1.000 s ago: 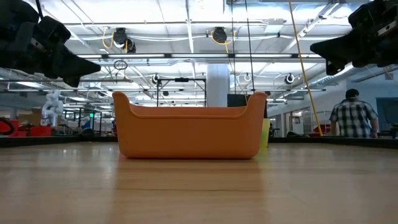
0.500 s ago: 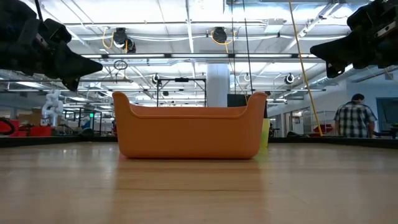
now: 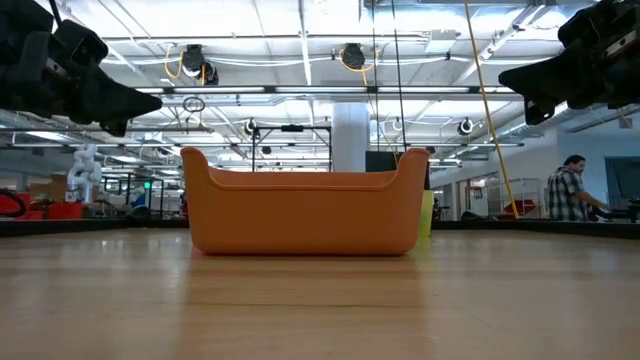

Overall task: Sort & place blocks by color
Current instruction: Return to Home Position

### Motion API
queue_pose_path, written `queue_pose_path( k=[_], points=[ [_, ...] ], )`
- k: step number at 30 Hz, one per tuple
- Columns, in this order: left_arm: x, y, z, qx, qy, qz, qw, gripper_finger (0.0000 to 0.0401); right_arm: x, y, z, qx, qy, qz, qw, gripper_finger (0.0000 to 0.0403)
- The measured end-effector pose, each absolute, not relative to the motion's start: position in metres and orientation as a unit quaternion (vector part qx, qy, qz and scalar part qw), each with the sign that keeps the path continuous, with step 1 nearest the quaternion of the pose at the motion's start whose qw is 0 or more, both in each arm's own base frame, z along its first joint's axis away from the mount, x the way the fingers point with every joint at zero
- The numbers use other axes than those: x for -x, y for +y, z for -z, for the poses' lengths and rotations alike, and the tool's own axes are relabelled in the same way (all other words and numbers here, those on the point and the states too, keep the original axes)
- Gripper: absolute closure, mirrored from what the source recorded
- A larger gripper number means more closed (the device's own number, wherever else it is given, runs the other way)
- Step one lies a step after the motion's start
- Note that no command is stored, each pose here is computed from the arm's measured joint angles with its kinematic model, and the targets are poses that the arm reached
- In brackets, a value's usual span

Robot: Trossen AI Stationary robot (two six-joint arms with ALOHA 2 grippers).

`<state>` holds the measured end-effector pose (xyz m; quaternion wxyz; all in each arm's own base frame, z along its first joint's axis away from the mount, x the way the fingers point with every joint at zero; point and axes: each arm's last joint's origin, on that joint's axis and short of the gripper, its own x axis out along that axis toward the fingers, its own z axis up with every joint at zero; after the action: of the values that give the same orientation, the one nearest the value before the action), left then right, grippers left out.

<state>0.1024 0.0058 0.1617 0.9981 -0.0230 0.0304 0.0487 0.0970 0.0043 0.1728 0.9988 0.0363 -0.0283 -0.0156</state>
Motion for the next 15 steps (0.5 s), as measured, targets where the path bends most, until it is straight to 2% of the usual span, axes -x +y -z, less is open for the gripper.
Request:
queue_pose_path(
  k=[7,15],
  points=[
    [-0.1024,0.0051,-0.1614,-0.036,0.035,-0.034,0.998,0.0396,-0.0971,0.0044,-0.1725,-0.029,-0.027,0.015,0.999,0.0403],
    [-0.1024,0.0051,-0.1613,-0.042,0.035,-0.033,0.998,0.0395,-0.0971,0.0044,-0.1726,-0.023,-0.027,0.015,0.999,0.0403]
  ],
)
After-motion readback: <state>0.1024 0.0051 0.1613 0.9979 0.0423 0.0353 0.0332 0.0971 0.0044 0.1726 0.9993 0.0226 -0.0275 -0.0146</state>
